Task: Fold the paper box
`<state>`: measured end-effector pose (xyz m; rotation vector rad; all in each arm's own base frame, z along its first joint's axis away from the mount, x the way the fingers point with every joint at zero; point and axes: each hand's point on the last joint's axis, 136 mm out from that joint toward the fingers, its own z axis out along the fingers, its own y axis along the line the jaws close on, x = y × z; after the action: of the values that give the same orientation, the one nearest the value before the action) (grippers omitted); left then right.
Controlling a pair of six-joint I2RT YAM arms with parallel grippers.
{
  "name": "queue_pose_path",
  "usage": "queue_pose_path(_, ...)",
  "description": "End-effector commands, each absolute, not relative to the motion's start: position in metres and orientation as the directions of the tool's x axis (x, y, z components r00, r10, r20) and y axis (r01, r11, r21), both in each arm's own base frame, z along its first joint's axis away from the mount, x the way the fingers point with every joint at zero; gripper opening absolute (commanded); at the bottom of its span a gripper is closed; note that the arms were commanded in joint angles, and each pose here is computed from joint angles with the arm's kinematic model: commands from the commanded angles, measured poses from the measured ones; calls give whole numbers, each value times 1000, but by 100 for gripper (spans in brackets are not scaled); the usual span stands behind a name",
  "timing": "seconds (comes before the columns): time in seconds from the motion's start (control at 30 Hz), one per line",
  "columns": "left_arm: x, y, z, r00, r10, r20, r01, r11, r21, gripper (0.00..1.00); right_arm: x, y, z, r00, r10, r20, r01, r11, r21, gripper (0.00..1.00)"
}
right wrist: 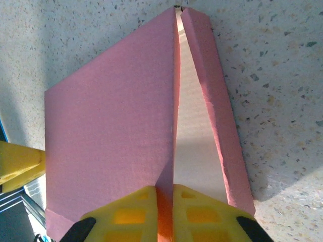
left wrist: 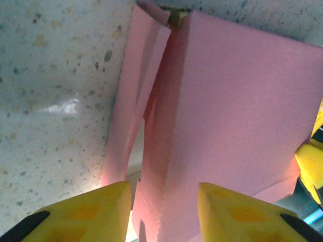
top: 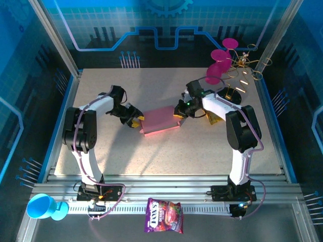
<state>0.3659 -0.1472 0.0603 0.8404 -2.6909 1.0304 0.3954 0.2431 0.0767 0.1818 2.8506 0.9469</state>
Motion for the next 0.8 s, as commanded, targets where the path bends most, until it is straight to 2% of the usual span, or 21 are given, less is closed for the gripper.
queue_pose_path(0.0, 359, -143, 43, -840, -449, 306, -541, 647, -537, 36, 386, 236, 58, -990, 132, -50, 80, 816, 572, 13)
queue_pose_path(0.4, 350, -142, 26, -843, -446, 302, -538, 686, -490, 26, 380, 229, 46, -995, 89, -49, 50, 851, 523, 16)
queue_pose_path(0.63, 344, -140, 22, -840, -448, 307, -543, 701, -462, 19, 375, 214, 49, -996, 46, -75, 8, 894, 447, 35)
queue_pose_path(0.77, 341, -139, 21, -842, -441, 310, -539, 713, -449, 18, 374, 204, 59, -994, 43, -101, -4, 905, 424, 40)
